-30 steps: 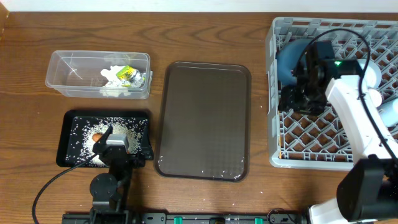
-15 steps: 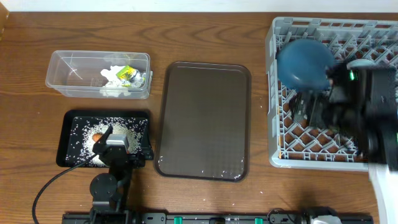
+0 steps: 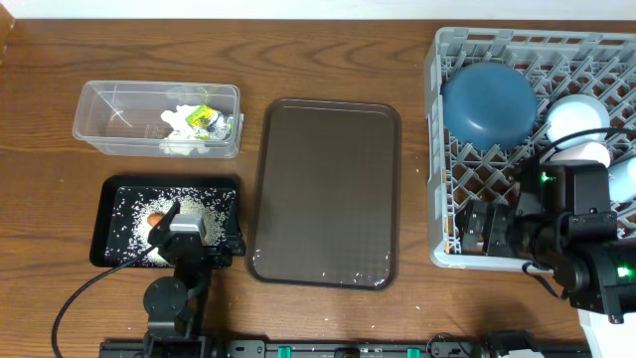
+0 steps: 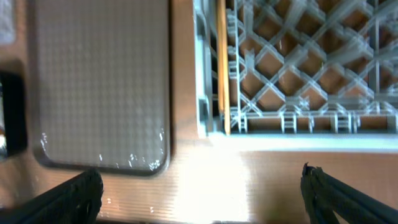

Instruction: Sort waste into correct bins and load items into the dishwasher rack

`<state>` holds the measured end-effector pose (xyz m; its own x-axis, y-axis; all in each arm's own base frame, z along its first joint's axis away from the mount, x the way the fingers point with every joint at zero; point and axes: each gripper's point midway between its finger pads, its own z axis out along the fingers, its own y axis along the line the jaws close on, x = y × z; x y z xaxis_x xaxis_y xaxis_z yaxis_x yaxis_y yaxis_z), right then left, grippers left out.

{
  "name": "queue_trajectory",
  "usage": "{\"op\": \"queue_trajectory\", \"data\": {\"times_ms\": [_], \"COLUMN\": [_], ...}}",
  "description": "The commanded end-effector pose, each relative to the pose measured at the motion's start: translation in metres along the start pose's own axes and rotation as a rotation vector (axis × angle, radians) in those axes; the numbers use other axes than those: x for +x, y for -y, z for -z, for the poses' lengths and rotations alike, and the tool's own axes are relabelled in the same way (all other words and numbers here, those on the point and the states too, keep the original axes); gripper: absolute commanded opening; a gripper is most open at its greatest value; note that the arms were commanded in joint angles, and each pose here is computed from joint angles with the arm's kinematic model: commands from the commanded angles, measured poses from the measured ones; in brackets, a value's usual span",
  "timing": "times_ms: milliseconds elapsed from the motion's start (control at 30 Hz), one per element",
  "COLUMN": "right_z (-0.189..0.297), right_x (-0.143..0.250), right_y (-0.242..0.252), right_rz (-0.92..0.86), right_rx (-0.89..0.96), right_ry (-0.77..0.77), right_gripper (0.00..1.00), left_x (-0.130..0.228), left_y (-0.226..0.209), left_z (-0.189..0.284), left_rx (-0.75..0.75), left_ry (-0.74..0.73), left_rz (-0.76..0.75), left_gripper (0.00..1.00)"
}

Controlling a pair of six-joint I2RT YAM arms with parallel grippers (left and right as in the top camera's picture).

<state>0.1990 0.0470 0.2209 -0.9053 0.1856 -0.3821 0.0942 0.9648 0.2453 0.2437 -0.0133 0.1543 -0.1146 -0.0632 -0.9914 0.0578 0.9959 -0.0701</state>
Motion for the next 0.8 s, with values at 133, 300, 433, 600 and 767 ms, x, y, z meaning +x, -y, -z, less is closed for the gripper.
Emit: {"op": "queue_trajectory", "data": {"times_ms": [133, 300, 433, 600, 767], "right_z": [0.001, -0.009, -0.03, -0.056, -0.062], "right_x": [-0.004, -0.019, -0.028, -0.038, -0.041], "right_y": [0.01, 0.003, -0.01, -0.022, -0.022], "right_rz": [0.093, 0.176, 0.293, 0.402, 0.446], "right_rx": [0.069, 0.037, -0.055, -0.166, -0.24], "right_ry": [0.031, 0.094, 0.206, 0.473, 0.764], "right_gripper": [0.99, 0.99, 0.99, 0.99, 0.99], "left_x": [0.017, 0.017, 0.017, 0.017, 0.017], "left_y": [-0.003, -0.003, -0.003, -0.003, -0.003], "left_z": [-0.002, -0.002, -0.002, -0.002, -0.002], "left_rx": [-0.012, -0.012, -0.012, -0.012, -0.012], "left_ry": [-0.042, -0.042, -0.042, -0.042, -0.042], "left_rz": [-0.004, -0.004, -0.004, -0.004, -0.004], "left_gripper": [0.99, 0.99, 0.99, 0.99, 0.99]}}
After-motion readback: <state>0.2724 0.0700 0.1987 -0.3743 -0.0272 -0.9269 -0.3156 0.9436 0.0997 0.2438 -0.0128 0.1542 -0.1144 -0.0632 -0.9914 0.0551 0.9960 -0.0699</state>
